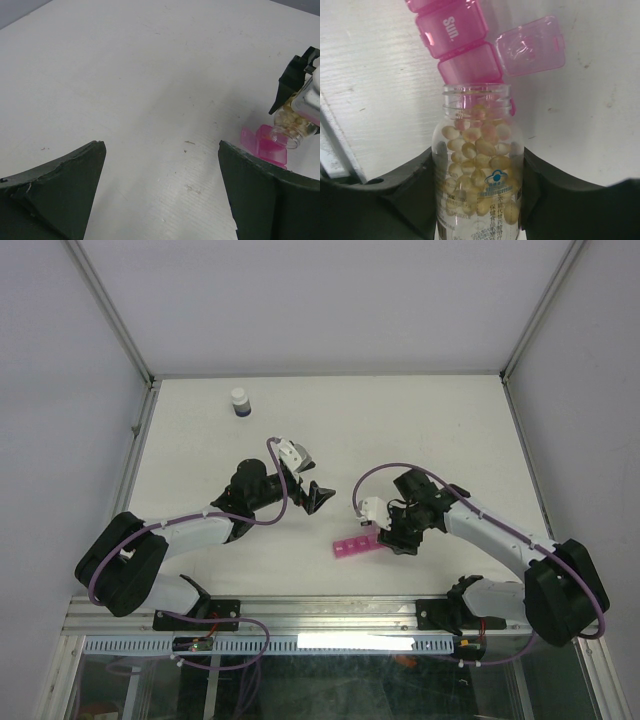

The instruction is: Sort the pills into containers

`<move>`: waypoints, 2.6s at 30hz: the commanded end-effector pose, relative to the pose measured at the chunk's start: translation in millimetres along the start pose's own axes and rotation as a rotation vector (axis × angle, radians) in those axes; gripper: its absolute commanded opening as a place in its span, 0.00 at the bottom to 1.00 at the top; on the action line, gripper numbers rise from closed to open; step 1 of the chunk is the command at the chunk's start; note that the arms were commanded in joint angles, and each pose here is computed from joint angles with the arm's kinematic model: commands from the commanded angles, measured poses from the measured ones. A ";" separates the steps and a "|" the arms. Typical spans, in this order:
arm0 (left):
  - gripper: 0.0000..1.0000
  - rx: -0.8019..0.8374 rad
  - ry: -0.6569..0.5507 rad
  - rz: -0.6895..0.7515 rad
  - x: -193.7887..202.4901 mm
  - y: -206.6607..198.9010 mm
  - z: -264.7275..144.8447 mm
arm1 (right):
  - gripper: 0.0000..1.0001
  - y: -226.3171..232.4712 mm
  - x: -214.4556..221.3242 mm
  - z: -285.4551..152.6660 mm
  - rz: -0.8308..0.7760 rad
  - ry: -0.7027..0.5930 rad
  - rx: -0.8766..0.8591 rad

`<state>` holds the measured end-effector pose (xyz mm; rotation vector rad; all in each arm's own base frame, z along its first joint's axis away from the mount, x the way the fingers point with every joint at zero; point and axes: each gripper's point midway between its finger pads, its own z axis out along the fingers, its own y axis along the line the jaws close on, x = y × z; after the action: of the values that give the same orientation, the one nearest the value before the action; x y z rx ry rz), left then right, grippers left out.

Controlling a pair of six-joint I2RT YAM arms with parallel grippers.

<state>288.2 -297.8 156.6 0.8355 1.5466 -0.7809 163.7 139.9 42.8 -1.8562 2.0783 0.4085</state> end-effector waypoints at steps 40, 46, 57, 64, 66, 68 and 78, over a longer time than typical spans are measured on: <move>0.99 0.025 -0.060 0.046 -24.3 -4.3 8.2 | 0.00 -15.6 -6.2 -4.0 -0.008 -0.007 0.084; 0.99 0.024 -0.062 0.047 -25.1 -4.1 8.2 | 0.00 -19.5 -9.8 -7.2 -0.005 -0.029 0.104; 0.99 0.025 -0.062 0.048 -24.9 -4.8 7.6 | 0.00 -17.6 -7.0 -6.6 0.002 -0.020 0.096; 0.99 0.024 -0.062 0.049 -24.8 -4.8 7.7 | 0.00 -5.4 -13.1 -7.2 -0.018 -0.054 0.024; 0.99 0.025 -0.060 0.049 -24.2 -5.0 7.8 | 0.00 -26.0 -7.6 -6.2 0.019 -0.025 0.125; 0.99 0.025 -0.063 0.049 -24.8 -5.2 7.1 | 0.00 -7.3 -18.0 -9.4 0.004 -0.062 0.022; 0.99 0.025 -0.063 0.049 -25.2 -5.2 7.8 | 0.00 -7.0 -11.9 -5.7 -0.028 -0.047 0.036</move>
<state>286.8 -299.5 155.1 0.8461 1.5523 -0.7819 166.1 140.0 44.5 -1.8364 2.0679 0.3969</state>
